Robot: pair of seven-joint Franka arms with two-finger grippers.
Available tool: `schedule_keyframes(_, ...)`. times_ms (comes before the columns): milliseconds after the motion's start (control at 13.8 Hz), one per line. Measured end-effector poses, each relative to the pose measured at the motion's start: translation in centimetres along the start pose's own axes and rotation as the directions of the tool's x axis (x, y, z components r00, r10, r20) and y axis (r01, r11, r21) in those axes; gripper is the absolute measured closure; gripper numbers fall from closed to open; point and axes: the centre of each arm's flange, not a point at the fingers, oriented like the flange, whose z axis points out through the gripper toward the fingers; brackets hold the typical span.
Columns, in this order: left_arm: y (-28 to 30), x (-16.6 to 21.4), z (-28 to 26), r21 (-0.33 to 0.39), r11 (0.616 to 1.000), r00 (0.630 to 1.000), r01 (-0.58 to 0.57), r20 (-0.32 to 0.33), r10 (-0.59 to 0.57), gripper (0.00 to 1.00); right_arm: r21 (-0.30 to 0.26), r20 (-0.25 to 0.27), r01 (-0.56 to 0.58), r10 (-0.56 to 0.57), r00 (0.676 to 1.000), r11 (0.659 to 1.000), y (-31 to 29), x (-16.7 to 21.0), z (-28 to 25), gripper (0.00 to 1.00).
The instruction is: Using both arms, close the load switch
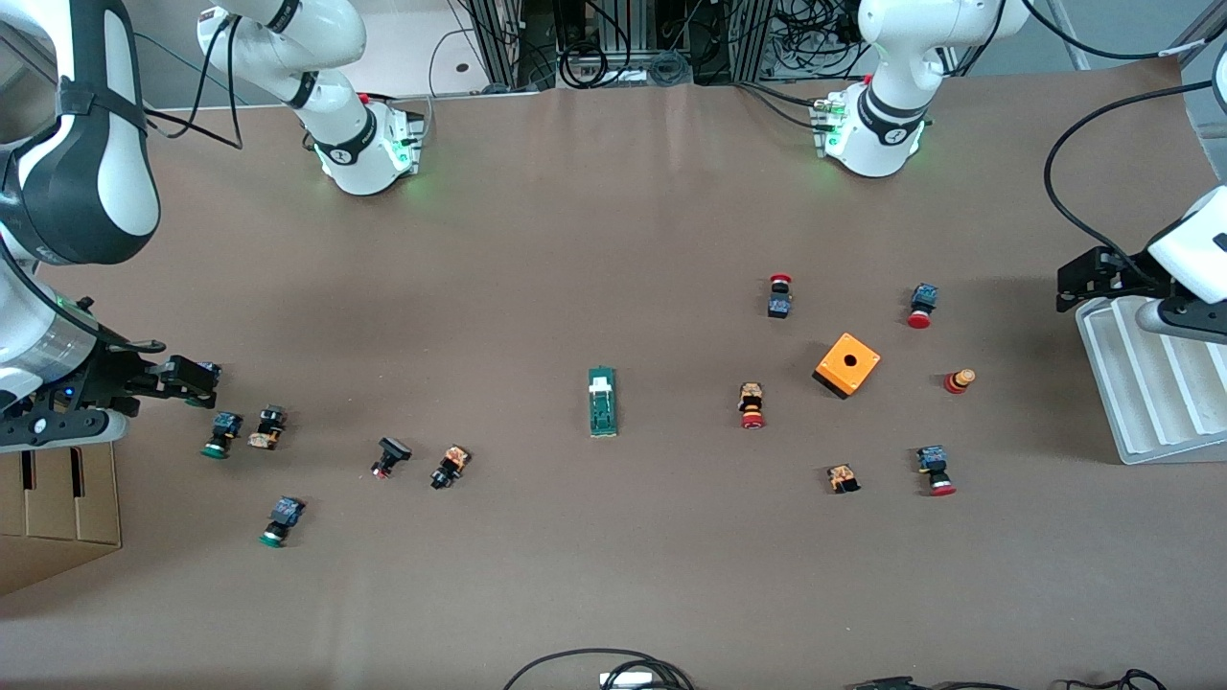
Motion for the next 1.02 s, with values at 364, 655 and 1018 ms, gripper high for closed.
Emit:
schedule_keyframes(364,0.1,0.0,0.0,0.0,1.0,1.0,-0.001,0.001,0.001,0.0,0.0,0.0,0.001,-0.001,1.0,1.0,-0.1,0.0,0.0,0.0)
schedule_keyframes(655,0.4,-0.5,0.6,-0.016,1.0,0.998,-0.005,0.057,0.006,0.0,0.0,0.0,0.001,-0.001,1.0,1.0,-0.1,0.0,0.0,0.0)
schedule_keyframes(1018,4.1,0.5,-0.2,-0.034,0.997,0.997,-0.067,0.038,0.069,0.0,0.0,0.0,0.001,-0.001,1.0,1.0,-0.1,0.0,0.0,0.0)
